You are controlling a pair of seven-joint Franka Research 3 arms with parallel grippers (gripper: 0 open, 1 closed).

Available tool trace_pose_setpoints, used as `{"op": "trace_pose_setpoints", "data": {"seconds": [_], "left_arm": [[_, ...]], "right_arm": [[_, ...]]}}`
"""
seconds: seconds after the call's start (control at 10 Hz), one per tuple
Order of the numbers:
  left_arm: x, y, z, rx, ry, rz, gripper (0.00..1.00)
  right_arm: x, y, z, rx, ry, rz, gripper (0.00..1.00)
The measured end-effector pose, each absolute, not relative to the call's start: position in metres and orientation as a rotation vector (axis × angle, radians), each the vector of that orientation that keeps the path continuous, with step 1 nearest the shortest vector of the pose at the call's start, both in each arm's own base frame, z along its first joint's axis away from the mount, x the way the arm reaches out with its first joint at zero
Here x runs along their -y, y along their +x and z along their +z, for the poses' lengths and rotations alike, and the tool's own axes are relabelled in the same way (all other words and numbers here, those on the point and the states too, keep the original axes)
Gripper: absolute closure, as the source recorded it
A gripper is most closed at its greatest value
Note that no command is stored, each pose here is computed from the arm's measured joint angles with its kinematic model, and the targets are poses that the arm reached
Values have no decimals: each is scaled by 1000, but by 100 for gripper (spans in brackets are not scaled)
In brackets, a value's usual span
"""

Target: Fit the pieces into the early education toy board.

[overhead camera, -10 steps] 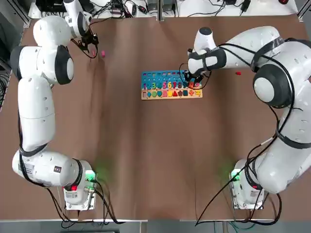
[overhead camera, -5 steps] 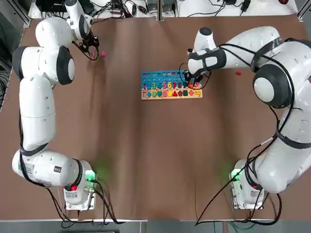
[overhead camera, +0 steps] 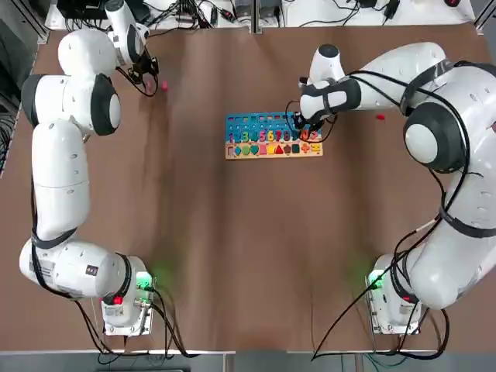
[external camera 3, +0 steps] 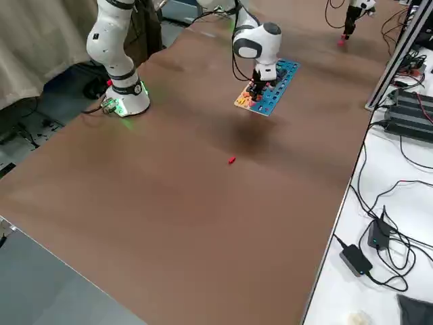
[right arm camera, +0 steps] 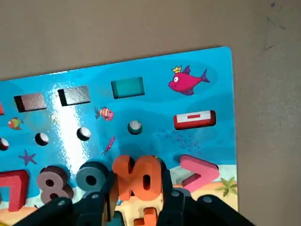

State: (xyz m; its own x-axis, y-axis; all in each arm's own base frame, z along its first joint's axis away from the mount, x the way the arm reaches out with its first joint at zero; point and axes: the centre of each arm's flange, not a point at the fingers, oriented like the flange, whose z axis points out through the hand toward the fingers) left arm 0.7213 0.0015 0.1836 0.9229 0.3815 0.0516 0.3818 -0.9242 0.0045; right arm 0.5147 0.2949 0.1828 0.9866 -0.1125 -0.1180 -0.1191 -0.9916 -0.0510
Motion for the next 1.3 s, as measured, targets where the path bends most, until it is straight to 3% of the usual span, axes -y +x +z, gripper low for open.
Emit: {"op": "trace_pose_setpoints", "data": {"seconds": [0.7,1.3], "left_arm": [[0,720,181,610,-3075,-73,54],[4,718,177,632,-3073,-63,57]], "right_arm": [[-292,511,183,-179,-3072,167,59],[-291,510,183,-165,-3072,162,59]]}}
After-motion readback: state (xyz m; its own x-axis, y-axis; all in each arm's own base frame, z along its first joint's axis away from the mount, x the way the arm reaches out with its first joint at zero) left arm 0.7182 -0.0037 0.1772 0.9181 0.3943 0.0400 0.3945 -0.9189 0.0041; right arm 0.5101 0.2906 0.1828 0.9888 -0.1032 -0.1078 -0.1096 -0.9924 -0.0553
